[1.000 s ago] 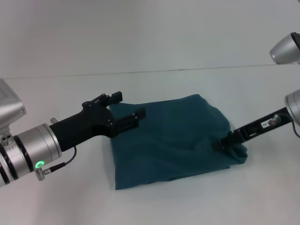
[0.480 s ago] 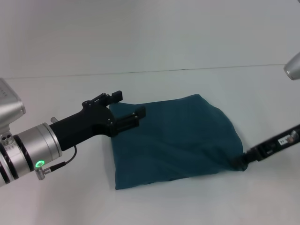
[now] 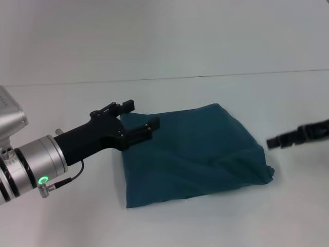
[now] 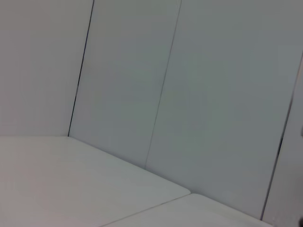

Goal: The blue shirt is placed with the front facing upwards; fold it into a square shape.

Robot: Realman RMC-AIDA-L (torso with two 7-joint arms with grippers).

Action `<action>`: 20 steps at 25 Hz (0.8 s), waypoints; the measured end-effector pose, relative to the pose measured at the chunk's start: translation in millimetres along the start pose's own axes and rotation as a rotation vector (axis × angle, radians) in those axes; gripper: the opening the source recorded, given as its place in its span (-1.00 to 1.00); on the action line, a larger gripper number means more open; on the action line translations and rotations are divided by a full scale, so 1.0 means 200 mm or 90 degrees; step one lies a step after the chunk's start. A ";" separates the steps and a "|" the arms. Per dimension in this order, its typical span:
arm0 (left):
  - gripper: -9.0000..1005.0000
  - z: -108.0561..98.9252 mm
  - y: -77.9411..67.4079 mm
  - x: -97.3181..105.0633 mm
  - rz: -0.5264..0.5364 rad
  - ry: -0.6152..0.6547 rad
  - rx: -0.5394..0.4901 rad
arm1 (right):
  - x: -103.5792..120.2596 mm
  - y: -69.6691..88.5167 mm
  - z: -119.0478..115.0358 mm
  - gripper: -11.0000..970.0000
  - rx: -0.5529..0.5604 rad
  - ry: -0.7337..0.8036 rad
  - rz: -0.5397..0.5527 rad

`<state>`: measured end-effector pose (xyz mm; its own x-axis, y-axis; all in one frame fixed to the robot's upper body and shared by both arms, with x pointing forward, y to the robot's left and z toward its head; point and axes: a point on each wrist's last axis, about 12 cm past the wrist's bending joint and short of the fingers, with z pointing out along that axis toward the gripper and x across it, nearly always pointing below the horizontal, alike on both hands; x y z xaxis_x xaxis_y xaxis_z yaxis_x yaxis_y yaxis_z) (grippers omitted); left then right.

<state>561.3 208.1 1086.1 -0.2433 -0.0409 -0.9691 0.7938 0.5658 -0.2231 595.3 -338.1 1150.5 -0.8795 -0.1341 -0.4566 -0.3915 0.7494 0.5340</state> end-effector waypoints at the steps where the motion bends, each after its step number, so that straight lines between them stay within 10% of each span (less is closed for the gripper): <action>1: 0.78 0.00 0.00 0.00 0.000 0.000 0.000 | -0.01 -0.01 -0.02 0.01 -0.001 -0.020 0.006; 7: 0.78 0.00 0.00 0.00 0.000 0.000 0.001 | 0.00 0.04 0.00 0.21 -0.088 -0.147 -0.051; 20: 0.78 -0.12 0.04 0.02 0.005 -0.037 -0.053 | 0.50 0.06 0.50 -0.66 -0.060 -0.395 -0.325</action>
<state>554.1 232.3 1083.4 -0.2025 -0.0834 -0.9757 0.7457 0.6327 -0.2089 530.2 -276.7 1040.8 -0.2866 -0.0396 -0.9572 -0.7498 0.6312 0.1984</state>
